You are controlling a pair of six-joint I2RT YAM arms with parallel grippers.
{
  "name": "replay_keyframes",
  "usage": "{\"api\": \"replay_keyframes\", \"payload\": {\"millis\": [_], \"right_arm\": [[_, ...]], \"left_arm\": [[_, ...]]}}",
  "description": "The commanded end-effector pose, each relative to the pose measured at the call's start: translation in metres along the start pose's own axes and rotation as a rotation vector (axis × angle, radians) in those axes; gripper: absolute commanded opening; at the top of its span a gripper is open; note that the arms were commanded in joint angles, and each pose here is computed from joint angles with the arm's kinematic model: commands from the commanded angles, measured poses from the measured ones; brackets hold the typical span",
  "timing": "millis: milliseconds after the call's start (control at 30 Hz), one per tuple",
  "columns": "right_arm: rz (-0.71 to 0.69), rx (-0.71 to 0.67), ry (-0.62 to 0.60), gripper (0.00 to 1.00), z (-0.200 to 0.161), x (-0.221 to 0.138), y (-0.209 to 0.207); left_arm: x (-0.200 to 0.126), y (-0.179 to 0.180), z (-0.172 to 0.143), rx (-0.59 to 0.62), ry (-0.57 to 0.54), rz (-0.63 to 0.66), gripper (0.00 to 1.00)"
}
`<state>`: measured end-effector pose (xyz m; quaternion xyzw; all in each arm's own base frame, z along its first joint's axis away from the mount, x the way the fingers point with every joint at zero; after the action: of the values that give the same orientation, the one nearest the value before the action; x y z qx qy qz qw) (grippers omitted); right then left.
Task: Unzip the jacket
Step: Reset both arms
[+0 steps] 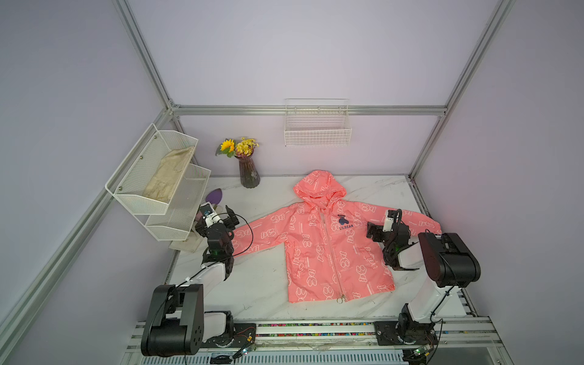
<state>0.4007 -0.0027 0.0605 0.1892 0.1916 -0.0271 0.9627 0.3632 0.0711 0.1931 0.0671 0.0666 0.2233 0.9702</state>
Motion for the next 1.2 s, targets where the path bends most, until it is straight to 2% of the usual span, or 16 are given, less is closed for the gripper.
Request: {"api": "replay_keyframes", "payload": {"millis": [0,233,533,867,933,1000,1067,1100,1167], "right_arm": [[0.051,-0.056,-0.126,0.97,0.032,-0.004,0.018],[0.058,-0.061,-0.125,0.97,0.032,-0.002,0.020],[0.060,-0.059,-0.126,0.97,0.031,-0.001,0.020],[0.059,-0.059,-0.125,0.97,0.031,-0.001,0.020],[0.059,-0.058,-0.126,0.97,0.031,-0.001,0.019],[0.060,-0.059,-0.126,0.97,0.032,-0.001,0.020],[0.060,-0.059,-0.125,0.97,0.031,-0.001,0.020],[0.059,-0.060,-0.125,0.97,0.031,-0.001,0.020],[0.058,-0.060,-0.123,0.97,0.031,-0.001,0.019]], "left_arm": [[0.001,-0.002,0.000,0.047,-0.028,-0.012,1.00],[0.006,-0.013,0.004,0.114,-0.042,-0.063,1.00],[-0.023,-0.028,-0.003,0.180,-0.059,-0.075,1.00],[-0.029,-0.028,-0.004,0.182,-0.077,-0.073,1.00],[-0.027,-0.030,-0.011,0.193,-0.043,-0.085,1.00],[-0.024,-0.033,-0.033,0.203,0.019,-0.085,1.00],[-0.029,-0.032,-0.052,0.188,-0.030,-0.071,1.00],[-0.030,-0.035,-0.050,0.191,-0.088,-0.083,1.00],[-0.025,-0.042,-0.052,0.226,-0.119,-0.090,1.00]]}}
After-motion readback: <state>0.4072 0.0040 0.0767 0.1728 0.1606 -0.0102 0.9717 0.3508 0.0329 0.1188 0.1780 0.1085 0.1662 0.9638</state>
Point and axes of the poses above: each gripper's point midway between its finger pads, its own x axis out along the fingers, its own y axis along the line the jaws close on, z = x × y, the point moved 2 cm from there along -x, back along the fingers, and after that the axes turned 15 degrees about x, right-handed, at the moved point
